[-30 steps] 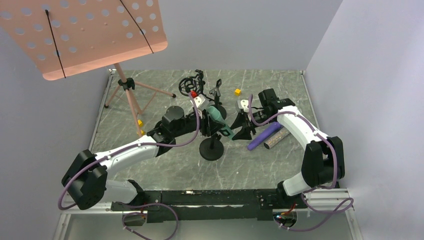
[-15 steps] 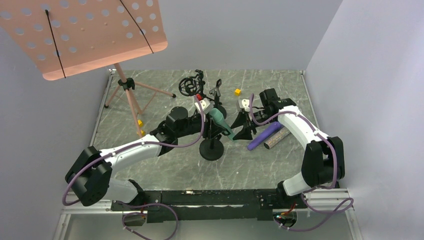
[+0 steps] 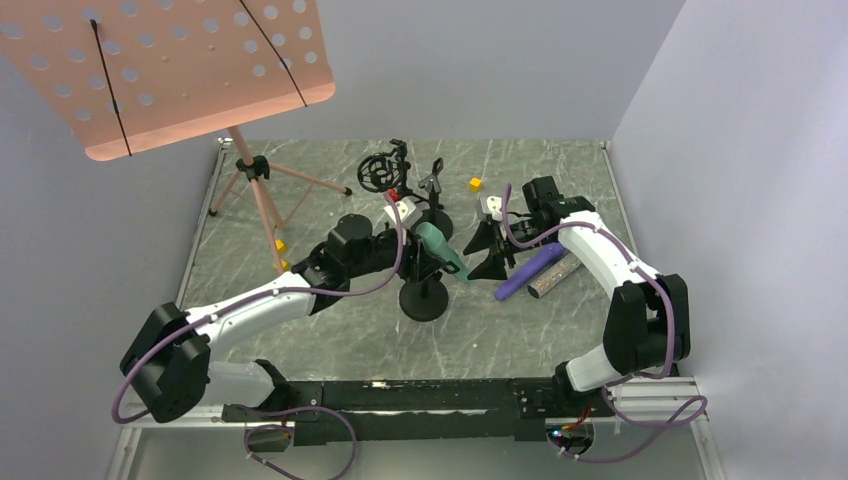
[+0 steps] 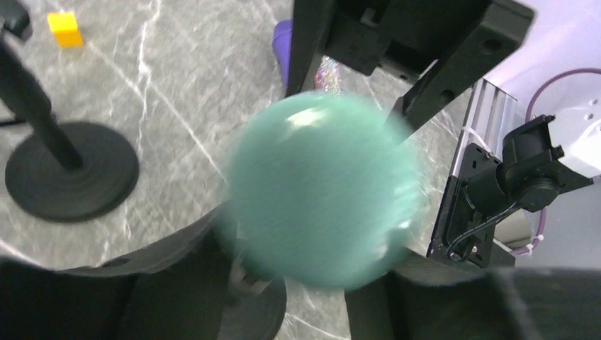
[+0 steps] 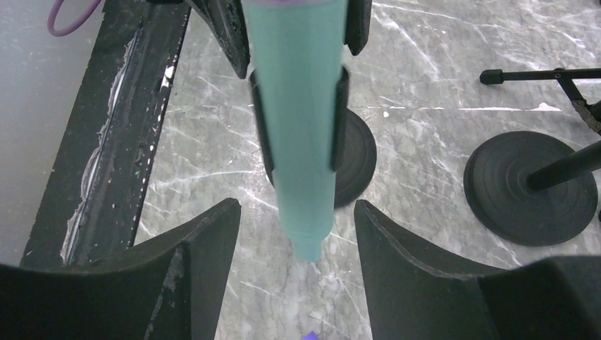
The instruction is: Attach the microphones to the stand
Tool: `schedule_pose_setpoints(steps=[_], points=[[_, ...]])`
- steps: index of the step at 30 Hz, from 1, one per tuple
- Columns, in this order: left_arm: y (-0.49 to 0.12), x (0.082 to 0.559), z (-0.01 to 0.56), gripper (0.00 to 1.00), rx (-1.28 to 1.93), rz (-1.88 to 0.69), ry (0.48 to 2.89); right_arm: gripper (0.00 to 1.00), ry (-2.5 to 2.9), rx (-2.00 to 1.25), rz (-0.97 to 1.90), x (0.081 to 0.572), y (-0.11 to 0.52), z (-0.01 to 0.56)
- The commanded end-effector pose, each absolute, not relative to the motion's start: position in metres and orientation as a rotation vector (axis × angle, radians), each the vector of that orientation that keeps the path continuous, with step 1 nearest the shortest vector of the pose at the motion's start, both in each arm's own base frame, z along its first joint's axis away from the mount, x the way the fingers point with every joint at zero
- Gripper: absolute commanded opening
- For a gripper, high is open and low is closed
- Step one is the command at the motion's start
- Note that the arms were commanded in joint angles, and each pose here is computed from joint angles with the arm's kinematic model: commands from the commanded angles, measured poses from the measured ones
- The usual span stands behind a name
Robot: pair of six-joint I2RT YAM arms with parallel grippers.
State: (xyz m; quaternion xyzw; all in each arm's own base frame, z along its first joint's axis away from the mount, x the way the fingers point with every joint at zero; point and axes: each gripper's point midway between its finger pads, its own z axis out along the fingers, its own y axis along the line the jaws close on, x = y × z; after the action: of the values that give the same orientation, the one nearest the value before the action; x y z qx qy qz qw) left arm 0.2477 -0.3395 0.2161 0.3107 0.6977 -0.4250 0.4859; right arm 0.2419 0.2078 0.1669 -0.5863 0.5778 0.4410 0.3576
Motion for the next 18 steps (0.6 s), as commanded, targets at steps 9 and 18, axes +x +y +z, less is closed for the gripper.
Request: schedule_pose_setpoints(steps=[9, 18], points=[[-0.303, 0.230, 0.240, 0.93, 0.690, -0.976, 1.725, 0.72, 1.393, -1.484, 1.131, 0.250, 0.214, 0.196], [-0.232, 0.207, 0.229, 0.99, 0.486, -0.843, 1.733, 1.00, 1.391, -1.494, 1.152, 0.262, 0.227, 0.217]])
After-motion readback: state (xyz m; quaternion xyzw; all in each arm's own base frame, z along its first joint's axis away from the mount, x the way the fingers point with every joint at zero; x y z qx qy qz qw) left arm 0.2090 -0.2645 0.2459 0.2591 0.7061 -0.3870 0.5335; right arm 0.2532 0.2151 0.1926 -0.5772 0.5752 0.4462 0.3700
